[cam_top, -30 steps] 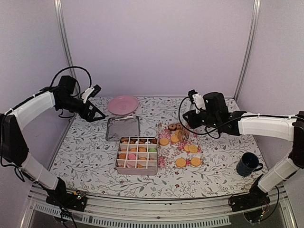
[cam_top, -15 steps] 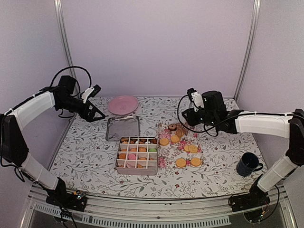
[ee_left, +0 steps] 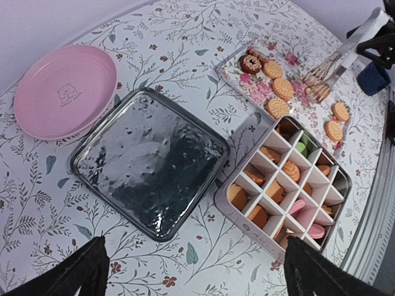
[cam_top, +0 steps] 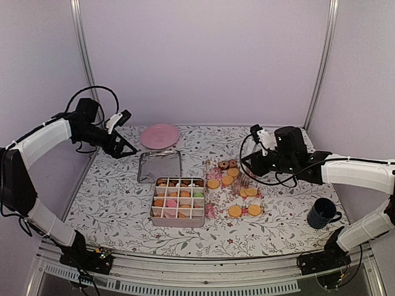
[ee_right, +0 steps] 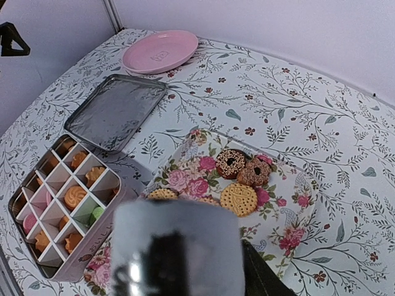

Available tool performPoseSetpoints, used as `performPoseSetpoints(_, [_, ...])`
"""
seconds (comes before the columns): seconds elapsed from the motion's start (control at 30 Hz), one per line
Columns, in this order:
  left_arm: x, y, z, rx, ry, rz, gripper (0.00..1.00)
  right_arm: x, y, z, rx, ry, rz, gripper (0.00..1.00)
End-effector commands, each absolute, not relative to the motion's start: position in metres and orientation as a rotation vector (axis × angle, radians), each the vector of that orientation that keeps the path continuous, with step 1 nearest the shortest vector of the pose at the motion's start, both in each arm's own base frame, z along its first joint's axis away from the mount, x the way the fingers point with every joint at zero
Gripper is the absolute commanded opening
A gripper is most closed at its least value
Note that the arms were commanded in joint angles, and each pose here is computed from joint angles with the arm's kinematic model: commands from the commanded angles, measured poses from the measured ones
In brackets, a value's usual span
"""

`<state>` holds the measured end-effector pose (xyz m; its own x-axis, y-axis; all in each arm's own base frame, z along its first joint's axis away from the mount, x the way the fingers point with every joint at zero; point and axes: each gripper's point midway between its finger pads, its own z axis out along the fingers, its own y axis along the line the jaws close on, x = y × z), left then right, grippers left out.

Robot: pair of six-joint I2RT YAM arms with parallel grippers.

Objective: Pack the cookies
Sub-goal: Adjust the fake cookies on the plate.

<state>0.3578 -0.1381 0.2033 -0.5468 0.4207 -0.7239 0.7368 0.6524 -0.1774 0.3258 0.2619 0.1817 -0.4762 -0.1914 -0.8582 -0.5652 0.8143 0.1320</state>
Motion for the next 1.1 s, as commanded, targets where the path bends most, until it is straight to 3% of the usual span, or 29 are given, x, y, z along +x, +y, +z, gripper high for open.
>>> performPoseSetpoints(0.0, [0.359, -0.136, 0.215, 0.893, 2.174, -0.606, 0.99, 0.322, 0.268, 0.18, -0.583, 2.053, 0.529, 0.4])
performPoseSetpoints(0.47, [0.359, -0.135, 0.217, 0.886, 2.175, -0.605, 0.99, 0.315, 0.282, 0.178, -0.735, 2.019, 0.347, 0.4])
performPoseSetpoints(1.07, [0.36, -0.135, 0.216, 0.882, 2.172, -0.599, 0.99, 0.314, 0.285, 0.178, -0.778, 2.023, 0.334, 0.4])
